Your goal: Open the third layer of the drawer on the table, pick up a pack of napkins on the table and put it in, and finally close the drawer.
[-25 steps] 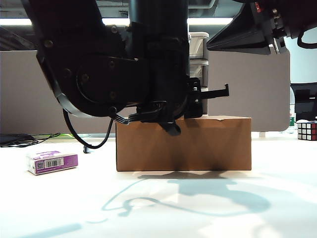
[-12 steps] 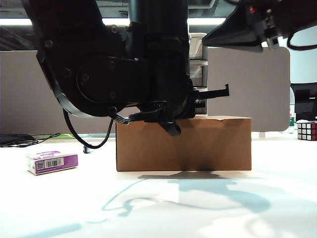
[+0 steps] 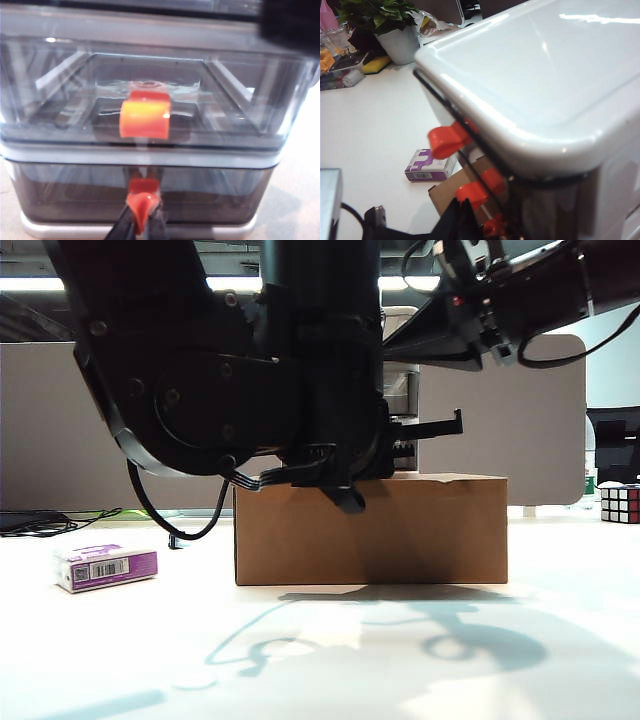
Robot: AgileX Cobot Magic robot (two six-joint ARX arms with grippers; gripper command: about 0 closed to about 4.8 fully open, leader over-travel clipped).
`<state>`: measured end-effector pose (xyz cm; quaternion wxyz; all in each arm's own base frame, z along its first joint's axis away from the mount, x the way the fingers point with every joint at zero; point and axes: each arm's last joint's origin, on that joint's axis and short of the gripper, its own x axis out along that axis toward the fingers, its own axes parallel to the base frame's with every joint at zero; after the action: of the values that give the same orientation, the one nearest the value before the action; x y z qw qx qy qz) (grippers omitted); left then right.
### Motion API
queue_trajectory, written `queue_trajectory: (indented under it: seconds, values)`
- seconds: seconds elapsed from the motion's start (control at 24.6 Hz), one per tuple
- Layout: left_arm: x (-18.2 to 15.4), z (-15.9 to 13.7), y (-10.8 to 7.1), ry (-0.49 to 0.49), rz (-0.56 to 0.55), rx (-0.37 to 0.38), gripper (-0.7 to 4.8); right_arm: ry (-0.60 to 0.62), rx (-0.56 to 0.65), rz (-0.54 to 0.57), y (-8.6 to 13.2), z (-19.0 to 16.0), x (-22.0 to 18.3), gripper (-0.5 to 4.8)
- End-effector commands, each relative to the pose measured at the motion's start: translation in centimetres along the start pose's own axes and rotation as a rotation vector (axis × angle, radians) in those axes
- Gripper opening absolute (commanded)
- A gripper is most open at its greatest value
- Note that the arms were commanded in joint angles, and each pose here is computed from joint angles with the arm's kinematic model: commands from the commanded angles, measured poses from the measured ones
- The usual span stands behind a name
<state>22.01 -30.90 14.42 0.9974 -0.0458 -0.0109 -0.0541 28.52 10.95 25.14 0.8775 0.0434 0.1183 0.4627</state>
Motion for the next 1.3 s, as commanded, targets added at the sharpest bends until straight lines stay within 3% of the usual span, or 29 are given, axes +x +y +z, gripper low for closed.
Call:
queue_trajectory:
  seconds: [0.04, 0.61, 0.85, 1.3]
  values:
    - [-0.3, 0.2, -0.2, -0.007, 0.031, -0.003, -0.06, -0.019, -0.016, 0.007, 0.0, 0.5, 0.2, -0.06]
    - [-3.0, -1.1, -0.4, 0.032, 0.075, 0.055, -0.06, -0.021, -0.023, -0.013, -0.1, 0.5, 0.2, -0.06]
    - [-6.3, -1.4, -0.6, 0.003, 0.042, -0.001, -0.06, -0.022, -0.023, -0.018, -0.1, 0.5, 0.2, -0.06]
    - [-11.3, -1.5, -1.7, -0.003, -0.005, 0.001, -0.06, -0.019, -0.020, -0.015, -0.1, 0.5, 0.2, -0.06]
